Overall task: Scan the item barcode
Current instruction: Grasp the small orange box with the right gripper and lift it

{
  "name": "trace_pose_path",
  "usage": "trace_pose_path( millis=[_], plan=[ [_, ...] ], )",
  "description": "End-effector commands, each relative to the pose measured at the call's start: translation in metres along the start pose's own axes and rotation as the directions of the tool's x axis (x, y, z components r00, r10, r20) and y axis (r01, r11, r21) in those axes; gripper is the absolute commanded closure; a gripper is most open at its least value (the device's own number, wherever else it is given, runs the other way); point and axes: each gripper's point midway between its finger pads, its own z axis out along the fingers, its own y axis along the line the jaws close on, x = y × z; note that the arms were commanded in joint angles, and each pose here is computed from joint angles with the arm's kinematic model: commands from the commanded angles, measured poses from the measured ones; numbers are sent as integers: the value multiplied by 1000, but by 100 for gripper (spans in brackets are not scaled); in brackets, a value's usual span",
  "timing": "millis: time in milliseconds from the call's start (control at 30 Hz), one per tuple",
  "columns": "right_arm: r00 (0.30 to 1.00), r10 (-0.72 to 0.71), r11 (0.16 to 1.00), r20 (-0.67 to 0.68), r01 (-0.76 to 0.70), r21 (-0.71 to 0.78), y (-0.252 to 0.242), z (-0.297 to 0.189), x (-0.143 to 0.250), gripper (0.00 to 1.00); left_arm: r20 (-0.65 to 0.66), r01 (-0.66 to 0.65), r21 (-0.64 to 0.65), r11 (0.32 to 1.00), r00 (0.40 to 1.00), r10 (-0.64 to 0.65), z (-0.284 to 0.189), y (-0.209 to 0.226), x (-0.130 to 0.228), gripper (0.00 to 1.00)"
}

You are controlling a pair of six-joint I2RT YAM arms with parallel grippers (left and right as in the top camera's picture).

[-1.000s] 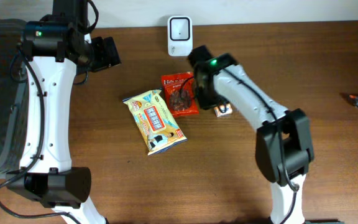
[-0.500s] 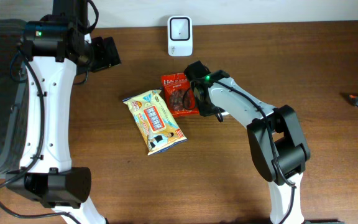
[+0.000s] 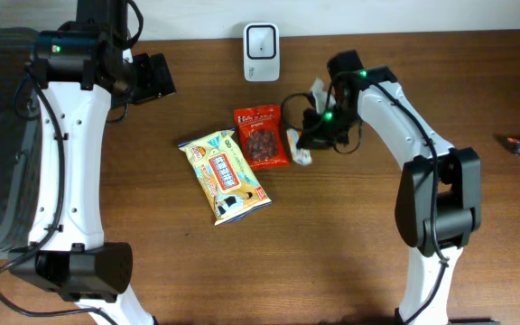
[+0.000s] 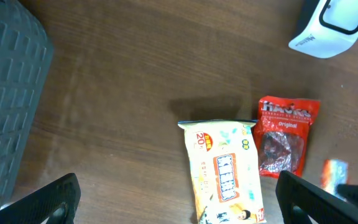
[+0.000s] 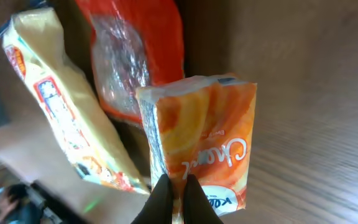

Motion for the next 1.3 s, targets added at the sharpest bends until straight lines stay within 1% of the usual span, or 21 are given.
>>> trace_pose_path(
  millis=[0, 67, 133, 267, 300, 333, 367, 400, 500, 600, 633, 700, 767, 833, 967, 1000, 1067, 1100, 1133, 1233, 1267],
  plan=[
    [998, 43, 993, -49, -49, -106, -7, 12, 15, 96, 2, 12, -11, 1000, 1000, -11, 1, 2, -1, 1],
    [992, 120, 992, -26, -121, -38, -36, 6, 12, 96, 3, 12, -12, 1000, 1000, -12, 1, 3, -1, 1],
    [983, 184, 982, 20, -183, -33, -65, -12, 2, 96, 2, 11, -11, 1000, 1000, -11, 1, 2, -1, 1],
    [953, 293, 952, 78, -299, 73, -124, -39, 3, 85, 2, 11, -12, 1000, 1000, -11, 1, 2, -1, 1],
    [946, 310, 941, 89, -319, 115, -137, -44, 5, 86, 2, 12, -11, 1000, 1000, -11, 1, 2, -1, 1],
    [942, 322, 932, 98, -334, 142, -147, -48, 7, 91, 2, 12, -11, 1000, 1000, -11, 1, 2, -1, 1],
    [940, 328, 930, 100, -339, 140, -150, -50, 8, 96, 2, 11, -11, 1000, 1000, -11, 1, 2, -1, 1],
    [938, 332, 929, 98, -343, 142, -152, -51, 9, 96, 2, 12, -11, 1000, 1000, -11, 1, 2, -1, 1],
    [938, 334, 919, 93, -345, 191, -159, -54, 14, 92, 2, 12, -11, 1000, 1000, -11, 1, 2, -1, 1],
    [950, 300, 935, 90, -311, 168, -144, -70, 6, 92, 2, 11, -11, 1000, 1000, -11, 1, 2, -1, 1],
    [958, 274, 949, 89, -285, 137, -135, -73, 2, 90, 2, 12, -11, 1000, 1000, -11, 1, 2, -1, 1],
    [972, 218, 973, 89, -223, 53, -117, -74, -5, 79, 2, 12, -11, 1000, 1000, -11, 1, 2, -1, 1],
    [978, 197, 968, 76, -206, 141, -126, -63, -3, 58, 2, 12, -11, 1000, 1000, -11, 1, 2, -1, 1],
    [982, 181, 965, 59, -189, 183, -128, -50, 1, 56, 2, 12, -11, 1000, 1000, -11, 1, 2, -1, 1],
    [966, 240, 942, 95, -256, 218, -140, -22, 4, 58, 2, 12, -11, 1000, 1000, -11, 1, 2, -1, 1],
    [965, 243, 941, 97, -259, 217, -143, -17, 5, 61, 2, 12, -11, 1000, 1000, -11, 1, 2, -1, 1],
    [966, 240, 942, 101, -256, 216, -148, -10, 8, 79, 2, 12, -11, 1000, 1000, -11, 1, 2, -1, 1],
    [965, 241, 942, 102, -258, 215, -148, -10, 8, 92, 2, 12, -11, 1000, 1000, -11, 1, 2, -1, 1],
    [965, 241, 948, 100, -256, 190, -144, -10, 7, 96, 2, 12, -11, 1000, 1000, -11, 1, 2, -1, 1],
    [974, 214, 977, 69, -213, -23, -104, -10, 0, 96, 2, 12, -11, 1000, 1000, -11, 1, 2, -1, 1],
    [980, 190, 973, 57, -180, -143, -83, -12, -2, 96, 2, 12, -11, 1000, 1000, -11, 1, 2, -1, 1]
  ],
)
